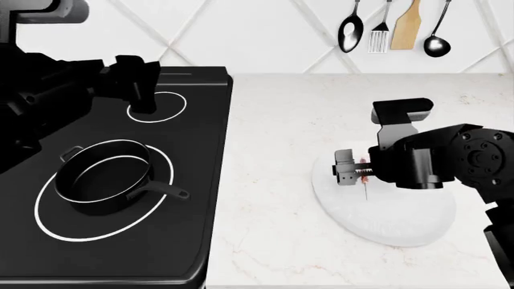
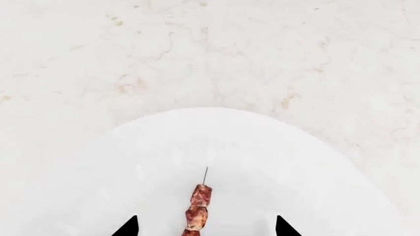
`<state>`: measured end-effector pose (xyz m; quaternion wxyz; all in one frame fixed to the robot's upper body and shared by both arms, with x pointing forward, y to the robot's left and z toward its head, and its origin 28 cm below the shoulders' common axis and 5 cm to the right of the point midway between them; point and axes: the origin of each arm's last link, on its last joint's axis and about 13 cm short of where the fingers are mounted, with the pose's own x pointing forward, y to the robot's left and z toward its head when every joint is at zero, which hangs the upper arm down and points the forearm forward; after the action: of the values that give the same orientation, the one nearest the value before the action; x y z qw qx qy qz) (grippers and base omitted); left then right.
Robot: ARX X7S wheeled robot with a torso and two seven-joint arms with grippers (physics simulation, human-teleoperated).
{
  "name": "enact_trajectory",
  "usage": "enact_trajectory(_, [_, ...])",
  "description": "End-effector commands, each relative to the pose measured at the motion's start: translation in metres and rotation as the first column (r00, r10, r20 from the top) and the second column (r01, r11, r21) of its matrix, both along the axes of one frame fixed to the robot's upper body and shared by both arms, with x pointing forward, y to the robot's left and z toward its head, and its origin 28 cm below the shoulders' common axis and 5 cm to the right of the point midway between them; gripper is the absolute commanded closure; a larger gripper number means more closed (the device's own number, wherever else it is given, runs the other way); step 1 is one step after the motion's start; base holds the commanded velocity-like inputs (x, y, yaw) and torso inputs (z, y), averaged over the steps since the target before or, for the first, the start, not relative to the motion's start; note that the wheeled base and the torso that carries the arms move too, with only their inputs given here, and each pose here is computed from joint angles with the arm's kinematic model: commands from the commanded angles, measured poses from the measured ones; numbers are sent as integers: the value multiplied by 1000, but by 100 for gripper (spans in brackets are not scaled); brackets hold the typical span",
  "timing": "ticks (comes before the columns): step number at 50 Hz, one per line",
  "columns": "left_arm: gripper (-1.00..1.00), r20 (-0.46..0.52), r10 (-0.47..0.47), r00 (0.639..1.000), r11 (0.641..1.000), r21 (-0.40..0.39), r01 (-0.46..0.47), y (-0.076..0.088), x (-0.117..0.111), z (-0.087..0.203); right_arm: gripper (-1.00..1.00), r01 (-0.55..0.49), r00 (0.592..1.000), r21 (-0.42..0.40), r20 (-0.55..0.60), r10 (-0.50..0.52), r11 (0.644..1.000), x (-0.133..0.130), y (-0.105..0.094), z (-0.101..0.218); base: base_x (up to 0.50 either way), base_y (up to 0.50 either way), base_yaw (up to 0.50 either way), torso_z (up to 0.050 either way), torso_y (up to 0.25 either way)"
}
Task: Frozen meat rests on a plate on the counter. Retrieve the meat and place it in a pot on a burner. Then turn the burner on.
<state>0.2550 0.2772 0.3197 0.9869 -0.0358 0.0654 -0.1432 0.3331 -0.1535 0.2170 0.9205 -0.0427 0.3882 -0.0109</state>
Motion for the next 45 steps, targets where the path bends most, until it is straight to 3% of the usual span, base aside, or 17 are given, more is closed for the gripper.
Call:
enact_trajectory(1, [-100, -3, 0, 1000, 1000, 4, 0, -1, 1, 0, -100, 3, 1000, -4, -26, -3, 1000, 0, -1, -11, 0, 0, 0, 0, 0])
enact_trajectory(12, [-100, -7, 3, 1000, 1000, 3, -3, 0, 2, -2, -100, -2, 999, -8, -32, 2, 1000, -1, -1, -13, 0, 0, 0, 0, 0])
enact_trajectory(13, [-100, -7, 3, 1000, 1000, 3, -3, 1, 2, -3, 100, -3, 1000, -9, -31, 3, 1000, -1, -1, -12, 0, 0, 0, 0, 0])
enact_trajectory(33, [-100, 19, 0, 1000, 1000, 10, 0, -3, -10, 9, 100, 3, 999, -4, 33, -3, 1000, -12, -3, 4, 0, 0, 0, 0, 0])
enact_trajectory(45, [-100, 93, 3, 996, 1000, 16, -5, -3, -42, 31, 100, -17, 973, 20, 230, 12, 1000, -36, -3, 49, 0, 0, 0, 0, 0])
